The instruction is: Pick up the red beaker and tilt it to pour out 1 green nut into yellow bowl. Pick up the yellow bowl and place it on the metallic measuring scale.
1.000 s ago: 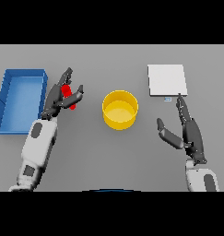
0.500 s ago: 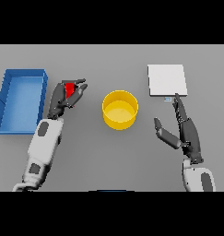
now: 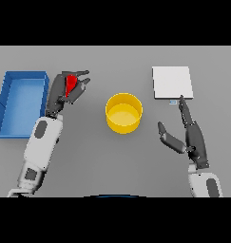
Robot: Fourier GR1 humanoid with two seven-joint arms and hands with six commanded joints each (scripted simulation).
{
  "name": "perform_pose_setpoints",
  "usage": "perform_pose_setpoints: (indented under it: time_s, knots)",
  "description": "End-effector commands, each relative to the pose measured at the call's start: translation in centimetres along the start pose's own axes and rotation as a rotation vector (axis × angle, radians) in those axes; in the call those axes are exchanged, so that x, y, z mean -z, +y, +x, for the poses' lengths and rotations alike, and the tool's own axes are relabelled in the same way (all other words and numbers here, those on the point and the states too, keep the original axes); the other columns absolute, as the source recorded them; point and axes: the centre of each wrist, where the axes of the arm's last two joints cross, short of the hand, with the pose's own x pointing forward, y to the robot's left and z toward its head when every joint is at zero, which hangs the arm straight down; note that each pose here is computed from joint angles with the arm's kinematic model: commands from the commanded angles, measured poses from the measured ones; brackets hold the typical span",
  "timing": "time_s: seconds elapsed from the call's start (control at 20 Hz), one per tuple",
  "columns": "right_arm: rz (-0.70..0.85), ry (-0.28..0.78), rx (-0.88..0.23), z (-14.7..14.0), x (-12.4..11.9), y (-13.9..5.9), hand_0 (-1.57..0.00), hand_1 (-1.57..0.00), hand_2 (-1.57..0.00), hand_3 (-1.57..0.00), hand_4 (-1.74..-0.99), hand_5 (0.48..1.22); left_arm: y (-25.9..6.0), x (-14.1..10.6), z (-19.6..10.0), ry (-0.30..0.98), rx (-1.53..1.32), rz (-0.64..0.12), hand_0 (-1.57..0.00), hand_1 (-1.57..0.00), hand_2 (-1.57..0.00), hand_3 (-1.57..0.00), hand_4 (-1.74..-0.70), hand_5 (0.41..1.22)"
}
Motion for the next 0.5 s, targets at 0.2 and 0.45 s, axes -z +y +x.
perform_pose_setpoints:
  time_s: [0.2,0.45]
  knots:
    - [0.003,0.018,-0.028,0.4,-0.3,0.2,0.0,0.0,0.0,0.0,-1.243,0.694,-0.2,0.7,3.0,-0.016,0.312,-0.187,-1.56,-1.56,-1.56,-1.56,-1.73,1.119]
    - [0.005,0.041,-0.024,0.4,-0.4,0.0,0.0,0.0,0.0,0.0,-1.248,0.711,-0.7,0.9,4.0,-0.026,0.451,-0.249,-1.56,-1.56,-1.56,-1.56,-1.73,1.112]
